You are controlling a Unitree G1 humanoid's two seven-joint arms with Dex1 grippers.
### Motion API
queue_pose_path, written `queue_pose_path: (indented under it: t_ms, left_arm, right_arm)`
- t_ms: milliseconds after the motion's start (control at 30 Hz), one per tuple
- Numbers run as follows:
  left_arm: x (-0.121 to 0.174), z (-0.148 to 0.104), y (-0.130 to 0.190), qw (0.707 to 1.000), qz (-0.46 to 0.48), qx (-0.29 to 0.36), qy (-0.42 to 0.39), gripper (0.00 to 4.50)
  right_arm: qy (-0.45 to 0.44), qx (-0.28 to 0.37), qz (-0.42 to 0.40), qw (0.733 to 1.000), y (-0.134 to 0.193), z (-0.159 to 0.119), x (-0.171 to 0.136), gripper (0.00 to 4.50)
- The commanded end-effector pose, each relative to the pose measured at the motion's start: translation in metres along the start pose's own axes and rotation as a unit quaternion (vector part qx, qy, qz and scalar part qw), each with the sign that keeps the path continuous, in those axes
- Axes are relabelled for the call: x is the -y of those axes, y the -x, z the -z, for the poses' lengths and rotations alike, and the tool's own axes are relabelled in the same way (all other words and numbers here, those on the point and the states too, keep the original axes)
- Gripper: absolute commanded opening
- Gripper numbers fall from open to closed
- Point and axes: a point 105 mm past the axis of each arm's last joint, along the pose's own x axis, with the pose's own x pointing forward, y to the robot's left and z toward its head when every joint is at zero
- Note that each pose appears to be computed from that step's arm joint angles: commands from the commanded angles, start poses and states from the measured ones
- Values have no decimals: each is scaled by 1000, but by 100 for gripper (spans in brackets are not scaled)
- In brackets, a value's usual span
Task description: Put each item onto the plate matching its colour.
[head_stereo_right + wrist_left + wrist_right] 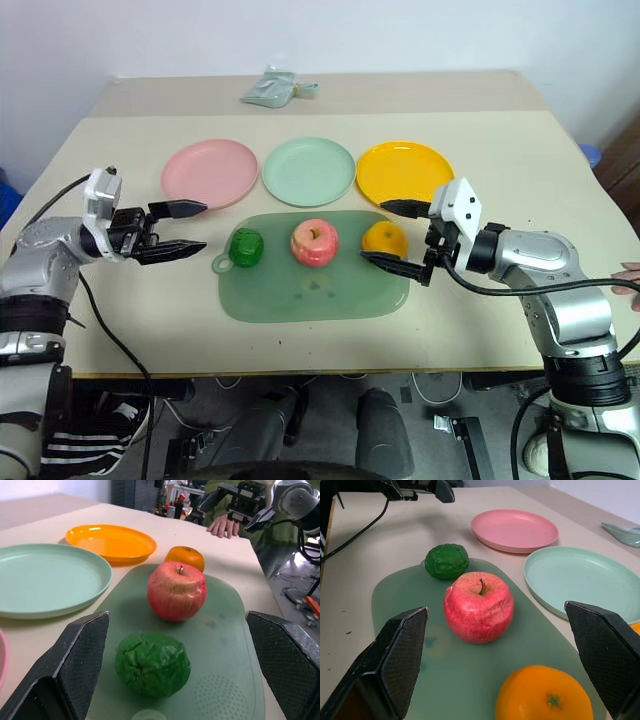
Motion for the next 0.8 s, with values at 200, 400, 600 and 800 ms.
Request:
queue_pose_path:
  t_ms: [200,400,600,800]
  left_arm:
    - [-12,-18,-11,999,6,17,-43,450]
    - [-11,-18,-16,998,10,25,-50,450]
    - [-15,-14,-24,998,-7,35,-60,450]
    - [-13,-22,-19,996,-22,34,-73,450]
  right_arm:
    - [31,20,27,999,4,-17,6,448]
    - [35,16,34,999,11,-18,11,448]
    - [21,32,58,998,12,-22,18,448]
    - [20,43,34,998,0,-25,20,448]
